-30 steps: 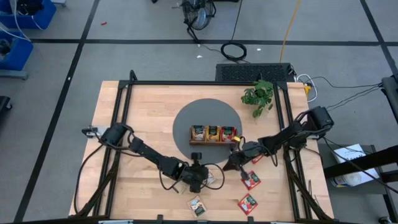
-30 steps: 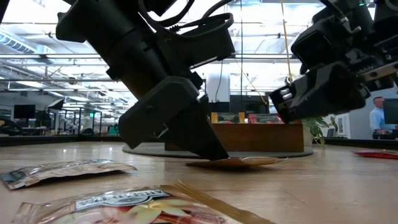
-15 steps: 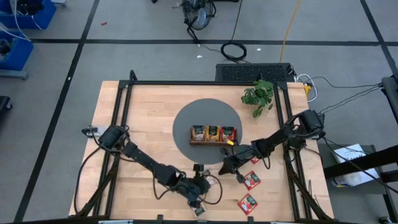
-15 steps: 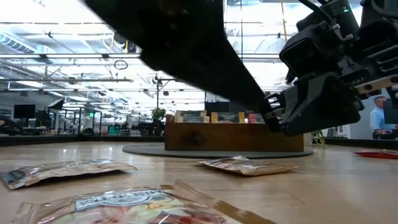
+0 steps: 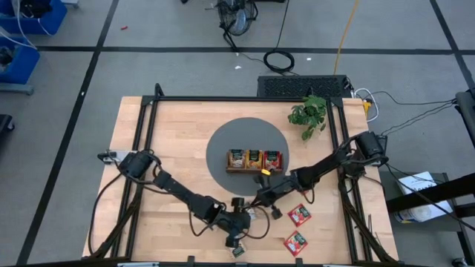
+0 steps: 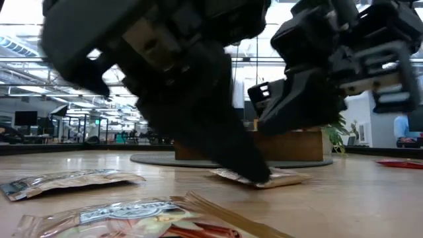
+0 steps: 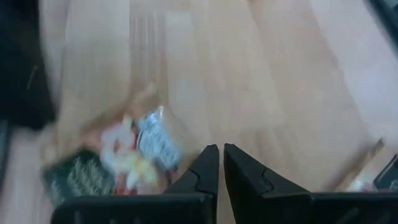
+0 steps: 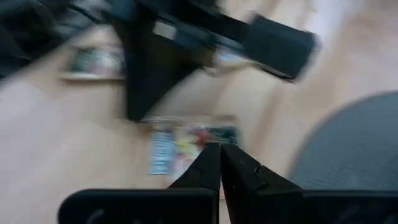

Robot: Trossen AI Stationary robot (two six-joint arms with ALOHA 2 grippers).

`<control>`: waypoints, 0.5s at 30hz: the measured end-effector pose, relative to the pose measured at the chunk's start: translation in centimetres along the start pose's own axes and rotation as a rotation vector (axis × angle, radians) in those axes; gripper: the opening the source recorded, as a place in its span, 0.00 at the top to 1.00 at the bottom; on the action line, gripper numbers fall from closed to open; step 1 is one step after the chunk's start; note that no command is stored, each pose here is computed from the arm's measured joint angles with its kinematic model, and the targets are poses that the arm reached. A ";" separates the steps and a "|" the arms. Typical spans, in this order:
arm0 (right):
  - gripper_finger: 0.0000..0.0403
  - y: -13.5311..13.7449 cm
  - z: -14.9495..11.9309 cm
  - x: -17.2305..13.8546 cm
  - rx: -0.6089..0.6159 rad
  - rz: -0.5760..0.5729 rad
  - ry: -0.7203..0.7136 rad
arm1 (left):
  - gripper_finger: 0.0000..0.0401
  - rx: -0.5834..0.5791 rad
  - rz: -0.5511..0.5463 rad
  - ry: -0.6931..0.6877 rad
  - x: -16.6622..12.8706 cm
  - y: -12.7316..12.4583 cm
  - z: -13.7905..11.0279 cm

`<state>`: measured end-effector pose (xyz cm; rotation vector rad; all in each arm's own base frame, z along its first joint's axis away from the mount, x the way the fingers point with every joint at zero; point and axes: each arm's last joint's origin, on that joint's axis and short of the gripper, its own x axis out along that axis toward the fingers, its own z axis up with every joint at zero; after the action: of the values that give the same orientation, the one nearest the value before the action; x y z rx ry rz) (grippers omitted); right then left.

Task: Pick & Place Tea
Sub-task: Put the brown tea bag into the left section of the wooden organizer

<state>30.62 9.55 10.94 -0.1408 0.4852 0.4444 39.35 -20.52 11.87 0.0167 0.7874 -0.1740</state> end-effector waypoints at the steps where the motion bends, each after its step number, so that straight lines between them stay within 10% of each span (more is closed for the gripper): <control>1: 1.00 -0.1 0.0 0.2 -0.008 -0.036 0.008 | 0.92 -0.004 -0.008 -0.010 0.1 0.0 0.1; 15: 1.00 -0.2 -2.4 2.2 0.072 -0.051 0.084 | 0.92 -0.055 0.048 0.104 0.1 0.5 -0.9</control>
<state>31.41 9.68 7.80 -0.1024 0.5780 0.3715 38.90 -20.00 11.11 -0.0075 0.8943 -0.1070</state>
